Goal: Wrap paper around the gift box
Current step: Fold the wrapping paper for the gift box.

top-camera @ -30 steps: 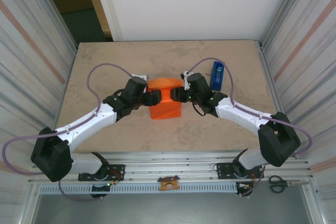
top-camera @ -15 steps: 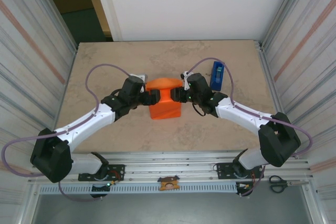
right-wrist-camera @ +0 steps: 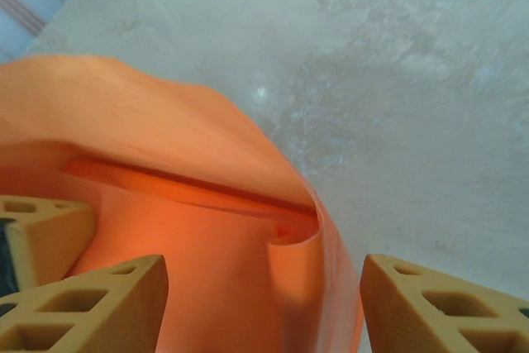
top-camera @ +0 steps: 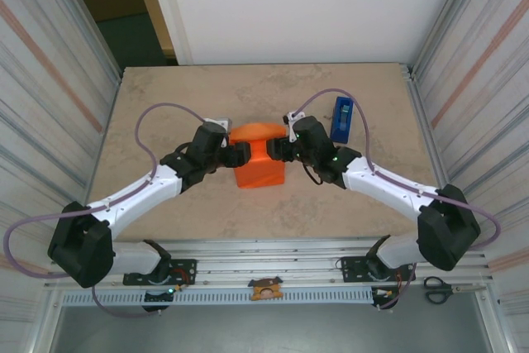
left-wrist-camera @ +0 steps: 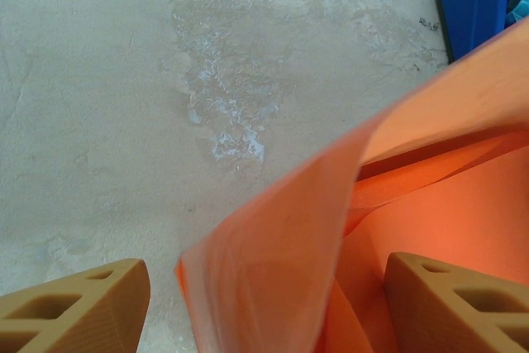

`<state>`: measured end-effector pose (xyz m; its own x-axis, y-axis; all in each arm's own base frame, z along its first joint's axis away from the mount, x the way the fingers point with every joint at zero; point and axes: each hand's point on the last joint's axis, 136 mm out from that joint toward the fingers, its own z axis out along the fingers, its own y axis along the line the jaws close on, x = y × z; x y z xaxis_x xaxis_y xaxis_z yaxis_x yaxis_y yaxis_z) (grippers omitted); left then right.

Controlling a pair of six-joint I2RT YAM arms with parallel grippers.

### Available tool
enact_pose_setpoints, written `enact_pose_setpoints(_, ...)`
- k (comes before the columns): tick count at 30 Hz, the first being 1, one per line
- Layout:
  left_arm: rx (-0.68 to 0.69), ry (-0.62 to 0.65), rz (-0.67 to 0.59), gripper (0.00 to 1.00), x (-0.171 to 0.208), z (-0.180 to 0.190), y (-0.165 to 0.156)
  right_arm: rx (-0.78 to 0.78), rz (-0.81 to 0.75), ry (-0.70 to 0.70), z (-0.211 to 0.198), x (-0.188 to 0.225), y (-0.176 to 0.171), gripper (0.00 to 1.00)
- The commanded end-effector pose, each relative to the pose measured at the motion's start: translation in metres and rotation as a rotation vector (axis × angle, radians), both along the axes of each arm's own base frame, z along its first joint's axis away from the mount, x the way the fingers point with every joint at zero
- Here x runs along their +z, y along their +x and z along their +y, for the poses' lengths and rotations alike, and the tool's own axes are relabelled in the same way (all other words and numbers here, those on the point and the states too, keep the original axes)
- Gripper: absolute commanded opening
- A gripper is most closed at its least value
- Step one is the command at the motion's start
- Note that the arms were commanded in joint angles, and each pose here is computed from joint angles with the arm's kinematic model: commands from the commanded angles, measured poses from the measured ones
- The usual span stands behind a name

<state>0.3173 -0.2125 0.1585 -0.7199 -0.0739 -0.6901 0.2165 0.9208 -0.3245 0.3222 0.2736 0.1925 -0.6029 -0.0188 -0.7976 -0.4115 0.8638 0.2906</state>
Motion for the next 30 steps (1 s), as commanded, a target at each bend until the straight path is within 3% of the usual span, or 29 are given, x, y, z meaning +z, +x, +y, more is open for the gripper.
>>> enact_pose_setpoints(1, 0.015, 0.045, 0.074, 0.75, -0.024, 0.01, -0.01, -0.074, -0.067, -0.053, -0.02, -0.003, 0.003, 0.62)
enact_pose_setpoints(3, 0.005, 0.034, 0.074, 0.75, -0.023, 0.007, -0.01, -0.069, -0.087, -0.04, -0.018, -0.01, 0.004, 0.62)
enact_pose_setpoints(9, 0.01, 0.02, 0.052, 0.75, -0.014, 0.007, -0.008, -0.106, -0.021, -0.064, -0.015, -0.049, 0.007, 0.5)
enact_pose_setpoints(12, 0.009, 0.034, 0.064, 0.75, -0.016, 0.008, -0.009, -0.071, -0.044, -0.046, -0.008, -0.045, 0.002, 0.44)
enact_pose_setpoints(16, 0.011, 0.05, 0.066, 0.75, -0.018, 0.01, -0.009, -0.075, -0.086, -0.059, -0.014, -0.027, -0.001, 0.44)
enact_pose_setpoints(20, 0.01, 0.043, 0.079, 0.74, -0.022, 0.008, -0.01, -0.036, -0.135, -0.073, -0.014, -0.01, 0.0, 0.37)
enact_pose_setpoints(30, 0.017, 0.046, 0.075, 0.74, -0.022, 0.01, -0.009, -0.057, -0.106, -0.067, -0.006, -0.029, 0.002, 0.21)
